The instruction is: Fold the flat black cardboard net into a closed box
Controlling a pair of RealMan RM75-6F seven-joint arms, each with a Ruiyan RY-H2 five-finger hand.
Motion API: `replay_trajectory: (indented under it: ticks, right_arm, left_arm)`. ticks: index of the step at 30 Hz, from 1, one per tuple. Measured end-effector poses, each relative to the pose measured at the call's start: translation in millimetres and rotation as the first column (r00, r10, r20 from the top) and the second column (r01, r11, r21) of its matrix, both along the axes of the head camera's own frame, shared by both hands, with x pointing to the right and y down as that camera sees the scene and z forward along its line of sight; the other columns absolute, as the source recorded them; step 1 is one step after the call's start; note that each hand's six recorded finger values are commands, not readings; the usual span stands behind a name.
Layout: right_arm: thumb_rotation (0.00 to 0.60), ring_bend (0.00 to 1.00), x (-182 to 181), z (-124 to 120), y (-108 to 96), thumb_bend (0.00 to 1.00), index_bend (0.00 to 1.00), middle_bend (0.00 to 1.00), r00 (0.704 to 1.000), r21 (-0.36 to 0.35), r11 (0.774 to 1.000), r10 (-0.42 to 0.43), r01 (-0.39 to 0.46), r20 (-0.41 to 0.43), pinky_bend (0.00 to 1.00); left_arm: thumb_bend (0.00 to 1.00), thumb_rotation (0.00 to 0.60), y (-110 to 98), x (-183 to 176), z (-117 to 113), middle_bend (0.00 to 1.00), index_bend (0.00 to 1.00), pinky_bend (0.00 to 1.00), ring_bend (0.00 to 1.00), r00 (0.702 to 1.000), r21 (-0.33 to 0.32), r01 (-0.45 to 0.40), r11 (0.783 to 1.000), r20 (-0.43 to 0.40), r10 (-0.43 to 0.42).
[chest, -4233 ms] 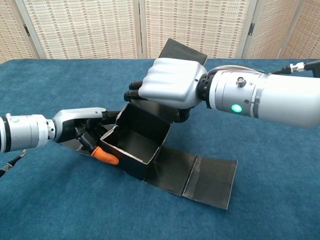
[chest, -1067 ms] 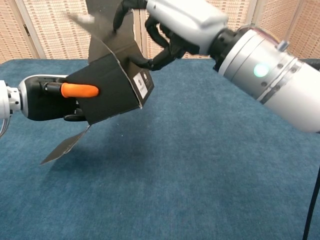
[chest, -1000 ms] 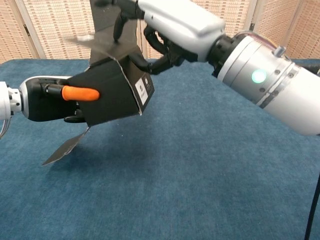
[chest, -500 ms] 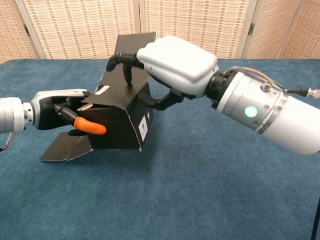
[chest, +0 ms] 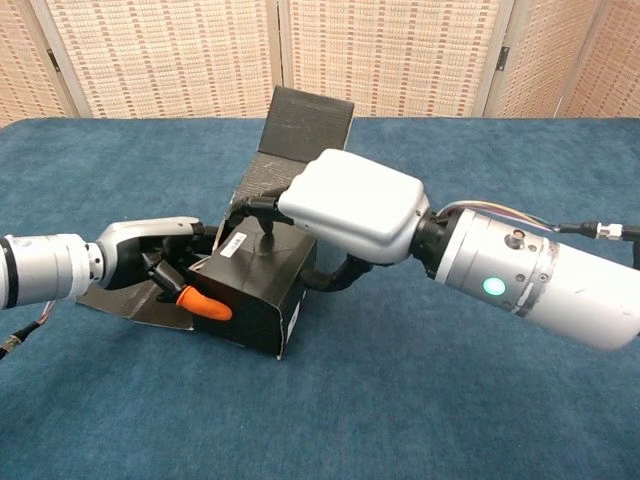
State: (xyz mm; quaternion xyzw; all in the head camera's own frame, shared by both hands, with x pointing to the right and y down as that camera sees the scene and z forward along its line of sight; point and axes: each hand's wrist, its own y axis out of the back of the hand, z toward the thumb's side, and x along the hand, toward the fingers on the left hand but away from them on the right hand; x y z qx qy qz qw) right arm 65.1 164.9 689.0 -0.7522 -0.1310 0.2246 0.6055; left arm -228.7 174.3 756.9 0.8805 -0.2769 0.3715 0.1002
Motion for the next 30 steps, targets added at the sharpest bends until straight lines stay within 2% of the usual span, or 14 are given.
replay_trajectory:
  ticks: [9,14,23,30]
  right_arm:
    - [0.6,0.82,0.8,7.6,4.3,0.1,0.23,0.35,1.0,-0.002,1.0,-0.024,0.024,-0.011,1.0]
    - [0.6,0.82,-2.2,7.2,2.9,0.0,0.23,0.35,1.0,-0.031,0.999,-0.017,0.017,0.005,1.0]
    - [0.6,0.82,-2.7,5.5,-3.3,0.0,0.23,0.35,0.997,-0.048,0.996,-0.074,0.073,-0.027,1.0]
    - [0.6,0.82,-5.0,-1.4,-9.3,0.0,0.23,0.34,0.996,-0.066,0.995,-0.081,0.079,-0.026,1.0]
  left_arm:
    - [0.2,0.6,1.5,-2.0,4.8,0.34,0.34,0.87,0.62,1.0,-0.008,-0.007,1.0,0.023,0.008]
    - [0.2,0.6,1.3,-1.3,5.0,0.34,0.34,0.87,0.62,1.0,-0.011,-0.01,1.0,0.027,0.01]
    - [0.2,0.6,0.6,-1.4,4.8,0.34,0.34,0.87,0.62,1.0,-0.015,-0.011,1.0,0.027,0.011]
    - [0.2,0.6,0.5,-0.9,4.9,0.34,0.34,0.87,0.62,1.0,-0.022,-0.012,1.0,0.027,0.013]
